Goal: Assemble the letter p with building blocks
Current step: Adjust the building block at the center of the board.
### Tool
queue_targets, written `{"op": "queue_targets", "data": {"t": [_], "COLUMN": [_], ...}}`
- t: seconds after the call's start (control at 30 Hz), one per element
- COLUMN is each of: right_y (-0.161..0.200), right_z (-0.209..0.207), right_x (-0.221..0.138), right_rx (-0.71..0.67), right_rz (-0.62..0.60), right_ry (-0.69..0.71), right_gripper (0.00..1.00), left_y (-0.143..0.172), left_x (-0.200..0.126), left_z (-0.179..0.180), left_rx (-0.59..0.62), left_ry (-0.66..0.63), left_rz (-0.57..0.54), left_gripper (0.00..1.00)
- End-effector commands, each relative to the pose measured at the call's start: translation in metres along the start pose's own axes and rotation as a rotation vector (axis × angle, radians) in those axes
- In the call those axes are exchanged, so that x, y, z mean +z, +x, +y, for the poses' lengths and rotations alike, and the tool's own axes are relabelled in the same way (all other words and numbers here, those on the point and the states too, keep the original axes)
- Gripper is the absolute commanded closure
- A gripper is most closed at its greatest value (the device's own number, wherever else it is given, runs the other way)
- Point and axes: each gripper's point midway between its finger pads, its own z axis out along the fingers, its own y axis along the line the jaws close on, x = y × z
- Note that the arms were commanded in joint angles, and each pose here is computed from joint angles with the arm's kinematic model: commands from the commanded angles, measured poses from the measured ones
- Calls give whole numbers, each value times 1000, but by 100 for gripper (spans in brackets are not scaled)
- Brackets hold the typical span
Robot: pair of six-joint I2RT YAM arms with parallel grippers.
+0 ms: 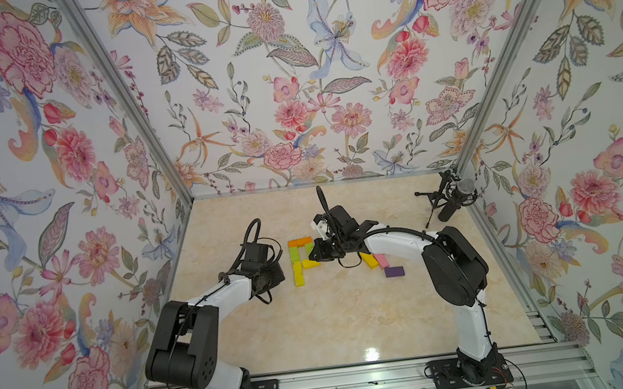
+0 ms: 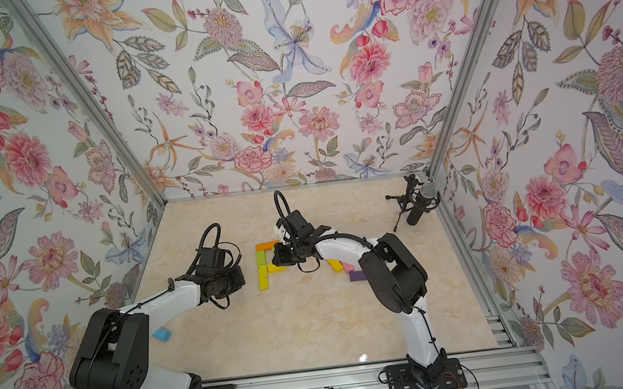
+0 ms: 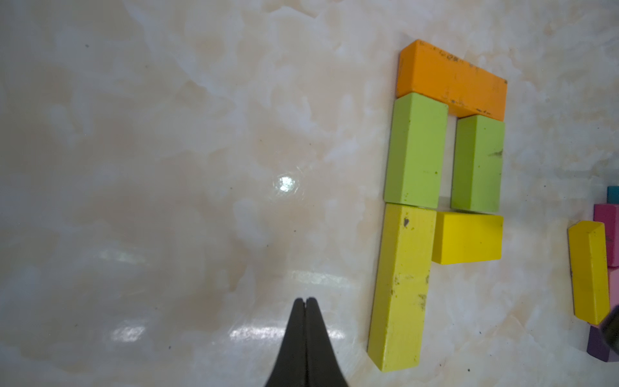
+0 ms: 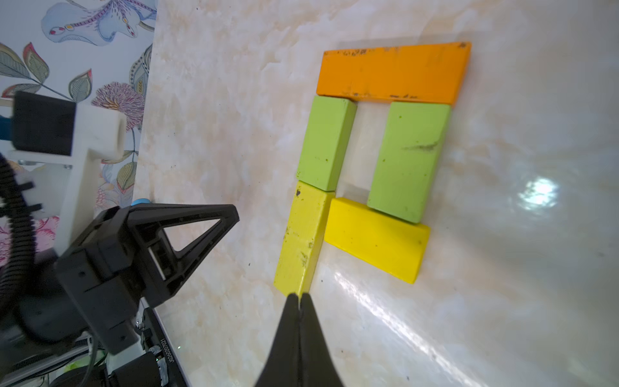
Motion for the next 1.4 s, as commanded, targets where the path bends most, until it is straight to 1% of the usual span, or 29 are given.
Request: {"op": "queue_targets", "data": {"t": [0.0, 0.13, 0.2, 0.23, 0.27, 0.63, 1.0, 1.37], "right_y": [7, 10, 14, 15, 16, 31, 35, 34], "right_z": [-29, -50, -54, -57, -58, -78, -86, -84], "right_x": [-4, -1, 4, 7, 9, 28, 42, 45], "right_rx": [26, 45, 47, 46, 48, 63, 73, 80], "right_rz": [11, 22, 39, 44, 48, 97, 123, 123], "right_ry": [66, 102, 102, 105, 108, 140, 138, 131], "right_gripper": [99, 99, 99, 99, 99, 99, 99, 99], "left_y": [-10, -10, -12, -6, -6, -11, -7, -4], "left_x": [2, 4, 4, 12, 13, 11, 15, 18], "left_z": [-6, -7, -9, -4, -5, -6, -4, -5], "left_rx": [9, 5, 4, 0, -2, -2, -7, -10], "left_ry": [23, 29, 35, 20, 21, 12, 15, 22], "left_rz": [-10, -6, -9, 17, 18, 10, 25, 34], "left_gripper": [100, 100, 100, 100, 100, 100, 100, 100]}}
